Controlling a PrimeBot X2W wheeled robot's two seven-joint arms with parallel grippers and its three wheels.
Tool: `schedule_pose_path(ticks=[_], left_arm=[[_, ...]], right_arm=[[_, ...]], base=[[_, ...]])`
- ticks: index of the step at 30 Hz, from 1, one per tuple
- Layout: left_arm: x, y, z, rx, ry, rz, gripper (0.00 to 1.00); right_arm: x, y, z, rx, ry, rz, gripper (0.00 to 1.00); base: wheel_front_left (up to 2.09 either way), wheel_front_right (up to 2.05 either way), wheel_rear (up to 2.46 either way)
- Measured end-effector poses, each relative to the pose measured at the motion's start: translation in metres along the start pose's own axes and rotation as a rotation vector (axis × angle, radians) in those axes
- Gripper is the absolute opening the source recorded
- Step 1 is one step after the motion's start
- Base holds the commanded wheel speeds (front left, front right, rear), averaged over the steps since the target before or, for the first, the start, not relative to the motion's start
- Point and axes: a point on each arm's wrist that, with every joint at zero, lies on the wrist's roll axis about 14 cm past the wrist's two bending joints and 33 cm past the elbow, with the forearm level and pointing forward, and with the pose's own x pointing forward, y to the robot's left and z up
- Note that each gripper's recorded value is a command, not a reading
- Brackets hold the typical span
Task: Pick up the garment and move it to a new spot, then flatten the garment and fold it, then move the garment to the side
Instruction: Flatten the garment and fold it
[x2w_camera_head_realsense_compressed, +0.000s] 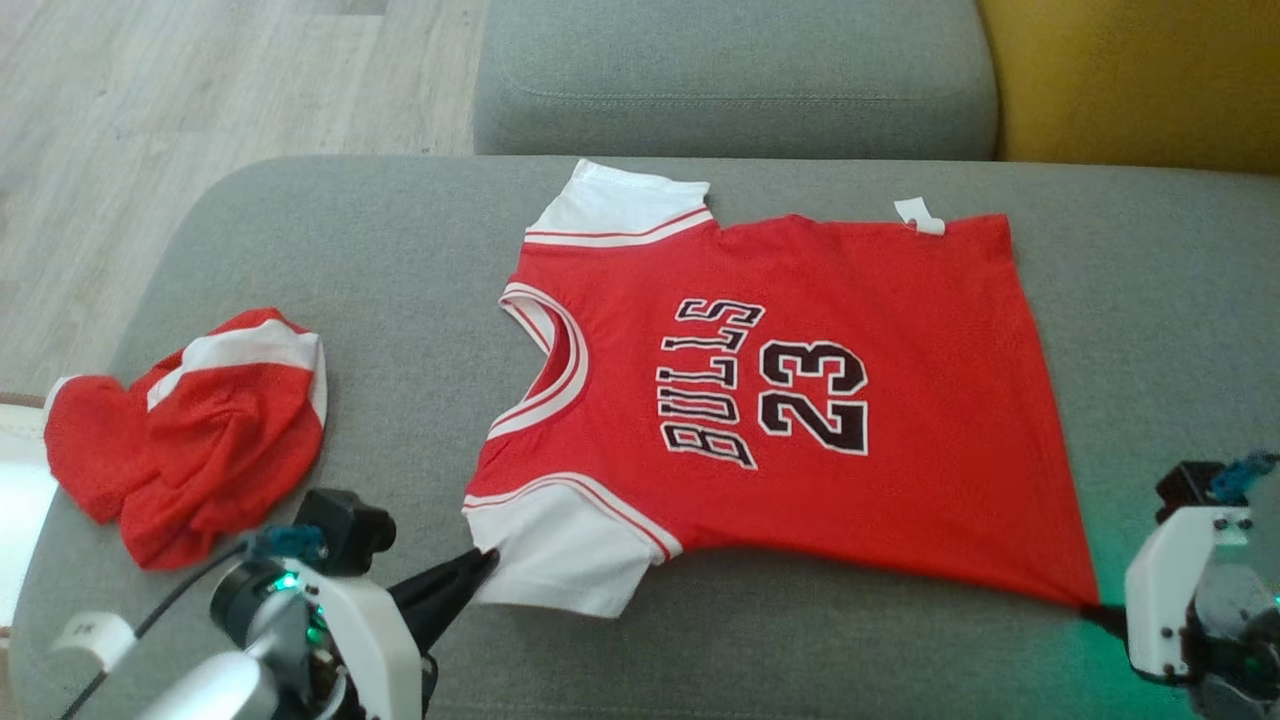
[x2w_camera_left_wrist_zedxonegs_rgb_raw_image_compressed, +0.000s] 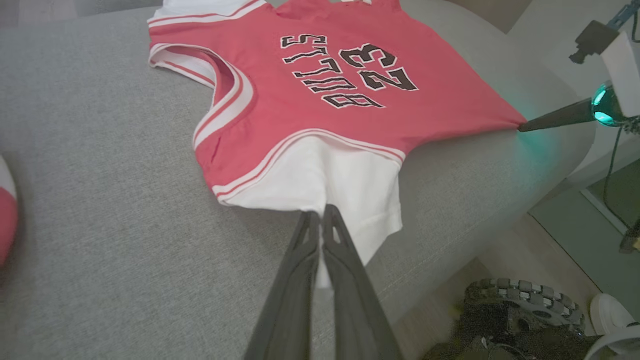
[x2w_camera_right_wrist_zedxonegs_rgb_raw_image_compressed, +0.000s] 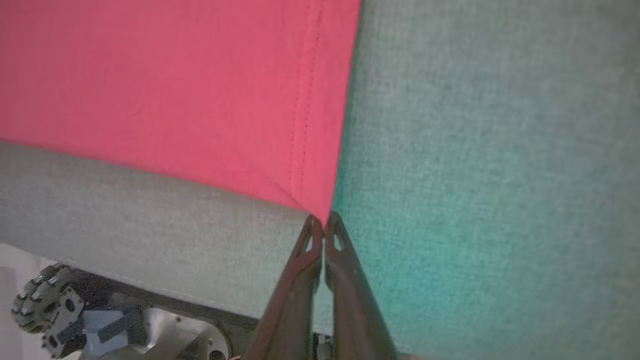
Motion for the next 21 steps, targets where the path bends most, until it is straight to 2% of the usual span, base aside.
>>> schedule_pose_path(ticks=[3, 9, 13, 21], left_arm=[[-0.002, -0.001, 0.002, 0.004, 0.012, -0.002, 0.00], [0.001, 0.005, 0.000, 0.019, 0.053, 0.000, 0.00], [0.010, 0.017, 0.017, 0.056, 0.044, 0.012, 0.00], [0.035, 0.048, 0.046, 0.129, 0.057, 0.035, 0.00]], right_arm=[[-0.003, 0.001, -0.009, 0.042, 0.041, 0.021, 0.00], [-0.010, 0.005, 0.010, 0.071, 0.015, 0.041, 0.00], [-0.008, 0.010, 0.021, 0.082, 0.014, 0.045, 0.00], [-0.011, 0.017, 0.079, 0.085, -0.087, 0.038, 0.00]], base=[[0.00, 0.00, 0.00], [0.00, 0.00, 0.00], [0.00, 0.00, 0.00], [0.00, 0.00, 0.00]])
